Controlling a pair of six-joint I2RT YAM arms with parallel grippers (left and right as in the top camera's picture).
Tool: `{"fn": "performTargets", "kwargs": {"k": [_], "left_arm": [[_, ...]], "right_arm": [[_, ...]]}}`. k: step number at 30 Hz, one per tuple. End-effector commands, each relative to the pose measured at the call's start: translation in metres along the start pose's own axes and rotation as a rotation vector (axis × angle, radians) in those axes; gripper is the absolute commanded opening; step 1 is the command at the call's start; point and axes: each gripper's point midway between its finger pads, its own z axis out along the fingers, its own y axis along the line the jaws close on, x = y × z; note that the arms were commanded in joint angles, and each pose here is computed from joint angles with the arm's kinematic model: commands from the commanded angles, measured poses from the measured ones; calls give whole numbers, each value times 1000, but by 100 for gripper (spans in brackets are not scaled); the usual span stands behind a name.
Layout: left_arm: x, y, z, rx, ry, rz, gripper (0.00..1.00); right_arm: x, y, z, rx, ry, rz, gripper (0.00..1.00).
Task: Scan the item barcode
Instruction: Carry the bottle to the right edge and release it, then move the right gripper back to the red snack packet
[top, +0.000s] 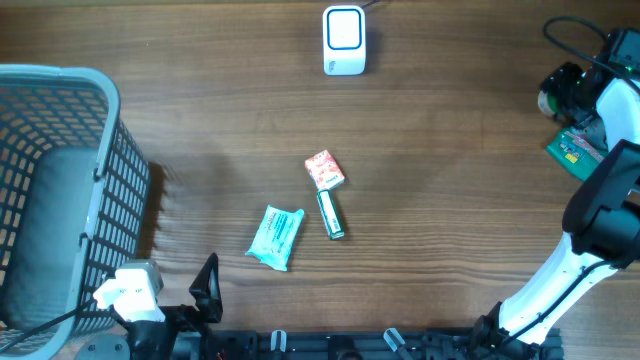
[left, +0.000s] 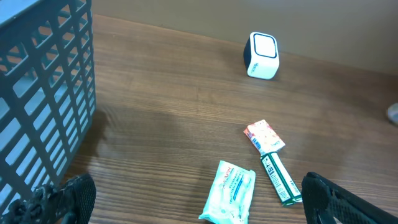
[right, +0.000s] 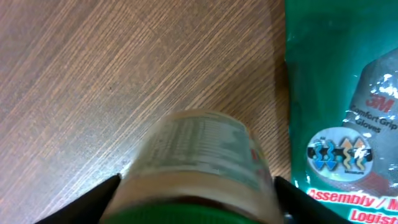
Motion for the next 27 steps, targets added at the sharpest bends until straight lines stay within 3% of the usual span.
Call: {"fn": "performTargets", "kwargs": {"k": [1, 4, 6, 8, 11, 14, 18, 20, 21, 24, 27], "left_arm": [[0, -2, -1, 11, -6, -7, 100], [0, -2, -1, 11, -6, -7, 100], [0, -2, -1, 11, -6, -7, 100], [0, -2, -1, 11, -6, -7, 99], [0, -2, -1, 11, -6, -7, 100], [0, -2, -1, 12, -6, -7, 100], [0, -2, -1, 11, -6, -7, 100], [0, -2, -1, 11, -6, -7, 100], [0, -2, -1, 11, -6, -7, 100], [0, -2, -1, 11, -6, -7, 100], [0, -2, -1, 12, -6, -7, 100]], "right_arm": [[1, 2, 7, -8, 9, 6, 85], [-1, -1, 5, 11, -1, 6, 89], [-5, -1, -2, 7, -12, 8, 100], [-12, 2, -16, -4, -39, 11, 100], [-36, 16, -78, -57, -140, 49, 100], [-29, 39, -152, -191, -145, 176, 100], [25, 86, -215, -442, 71, 237, 99], [67, 100, -220, -436, 203, 191, 100], [85, 105, -219, -419, 244, 127, 100], [175, 143, -201, -441, 382, -294, 100], [254, 158, -181, -433, 511, -415, 100]]}}
